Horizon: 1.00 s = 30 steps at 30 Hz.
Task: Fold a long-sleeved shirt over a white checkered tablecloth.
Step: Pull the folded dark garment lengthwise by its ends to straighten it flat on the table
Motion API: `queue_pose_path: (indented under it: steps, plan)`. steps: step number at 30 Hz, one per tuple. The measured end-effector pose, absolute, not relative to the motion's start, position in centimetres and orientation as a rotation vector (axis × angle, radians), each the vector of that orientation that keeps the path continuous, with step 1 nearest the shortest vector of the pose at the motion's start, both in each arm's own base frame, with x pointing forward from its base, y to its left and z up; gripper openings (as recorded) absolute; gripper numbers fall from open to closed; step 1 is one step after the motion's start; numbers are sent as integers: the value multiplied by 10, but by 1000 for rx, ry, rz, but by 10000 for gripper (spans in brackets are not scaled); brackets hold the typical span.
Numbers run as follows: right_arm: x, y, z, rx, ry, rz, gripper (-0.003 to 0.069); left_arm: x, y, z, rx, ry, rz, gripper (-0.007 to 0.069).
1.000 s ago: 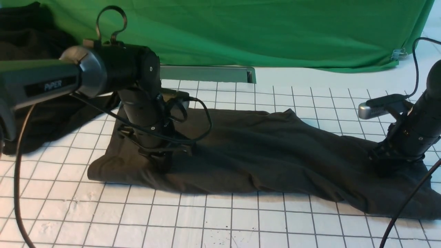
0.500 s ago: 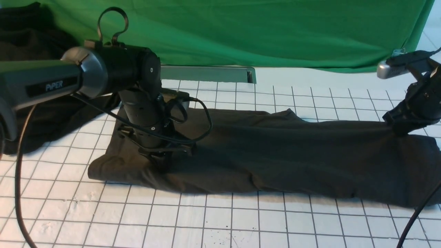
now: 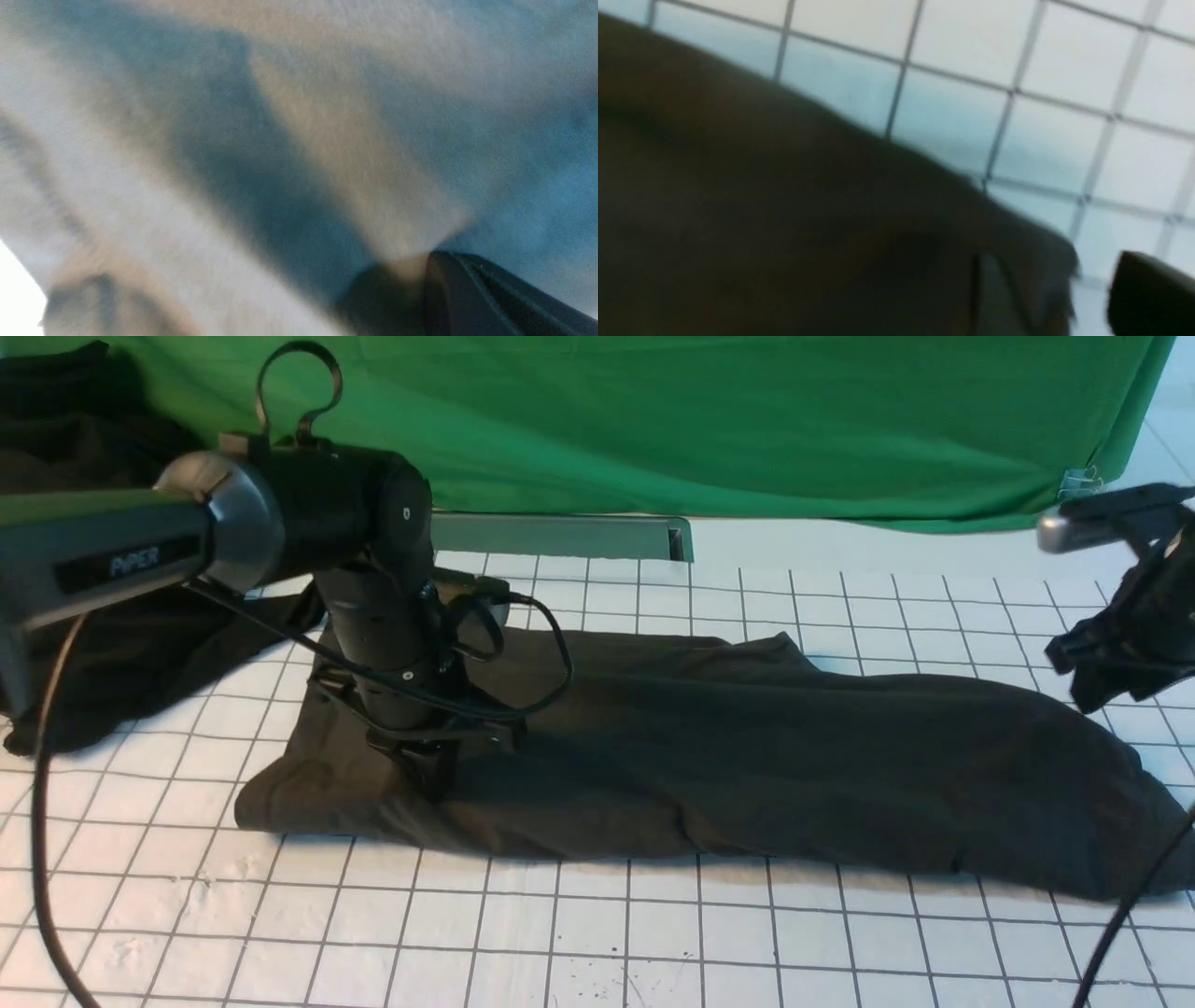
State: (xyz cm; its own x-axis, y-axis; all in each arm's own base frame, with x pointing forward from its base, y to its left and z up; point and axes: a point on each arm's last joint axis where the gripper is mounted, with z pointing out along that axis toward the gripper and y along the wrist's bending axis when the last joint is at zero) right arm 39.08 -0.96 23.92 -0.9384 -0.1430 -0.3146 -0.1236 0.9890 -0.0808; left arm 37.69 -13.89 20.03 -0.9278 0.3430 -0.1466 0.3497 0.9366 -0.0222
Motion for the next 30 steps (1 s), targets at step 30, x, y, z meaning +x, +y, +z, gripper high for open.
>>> queue_pose_path:
  steps: [30]
  plan:
    - [318,-1,249,-129,2883,80,13,336,-55,168,212,3001,11,-3]
